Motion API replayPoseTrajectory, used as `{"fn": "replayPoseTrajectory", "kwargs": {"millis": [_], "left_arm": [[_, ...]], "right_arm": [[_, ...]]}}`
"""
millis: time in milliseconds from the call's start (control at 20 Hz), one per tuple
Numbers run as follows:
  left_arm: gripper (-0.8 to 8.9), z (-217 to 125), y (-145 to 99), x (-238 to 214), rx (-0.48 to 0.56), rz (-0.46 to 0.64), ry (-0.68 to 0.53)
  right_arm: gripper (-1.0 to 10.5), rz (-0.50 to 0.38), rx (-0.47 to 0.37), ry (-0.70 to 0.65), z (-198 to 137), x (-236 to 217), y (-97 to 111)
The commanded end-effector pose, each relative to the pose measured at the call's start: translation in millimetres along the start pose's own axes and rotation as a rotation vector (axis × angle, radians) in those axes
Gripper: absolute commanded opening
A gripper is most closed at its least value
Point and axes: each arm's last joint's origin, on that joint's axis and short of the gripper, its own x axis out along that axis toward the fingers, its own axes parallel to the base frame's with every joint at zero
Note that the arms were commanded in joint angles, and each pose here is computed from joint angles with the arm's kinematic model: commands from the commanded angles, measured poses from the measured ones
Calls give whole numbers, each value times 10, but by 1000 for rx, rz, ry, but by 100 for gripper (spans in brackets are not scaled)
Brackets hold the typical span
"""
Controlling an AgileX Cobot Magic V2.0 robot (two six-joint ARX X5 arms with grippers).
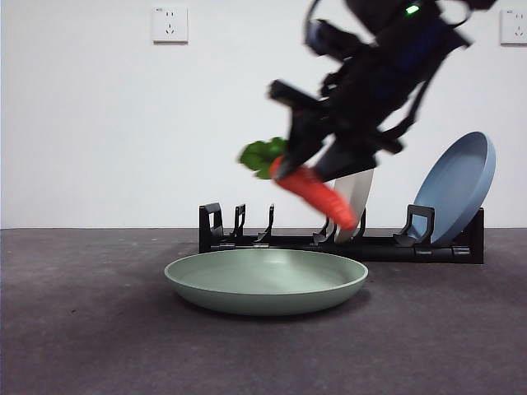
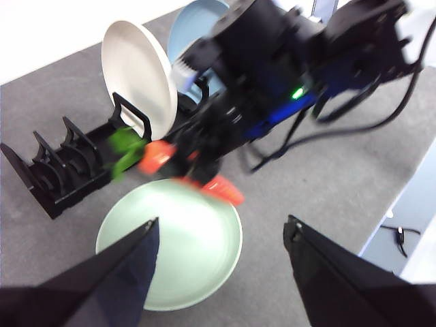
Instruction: Take the green plate from the plate rack,put the plate on the table,take the carrot from the table,put the carrot in the plate
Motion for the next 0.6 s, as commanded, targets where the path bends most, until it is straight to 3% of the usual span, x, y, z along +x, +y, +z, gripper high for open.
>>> {"fn": "replayPoseTrajectory", "kwargs": {"millis": [50,300,600], "left_arm": [[315,-14,-3,3,-2,0,8],[314,-21,-2,2,0,1,16],[315,-28,-1,2,1,2,22]], "right_arm": [[-17,-3,16,19,-116,206,106],[-17,21,15,86,-366,567,198],[18,16,21,137,-481,675,176]]}}
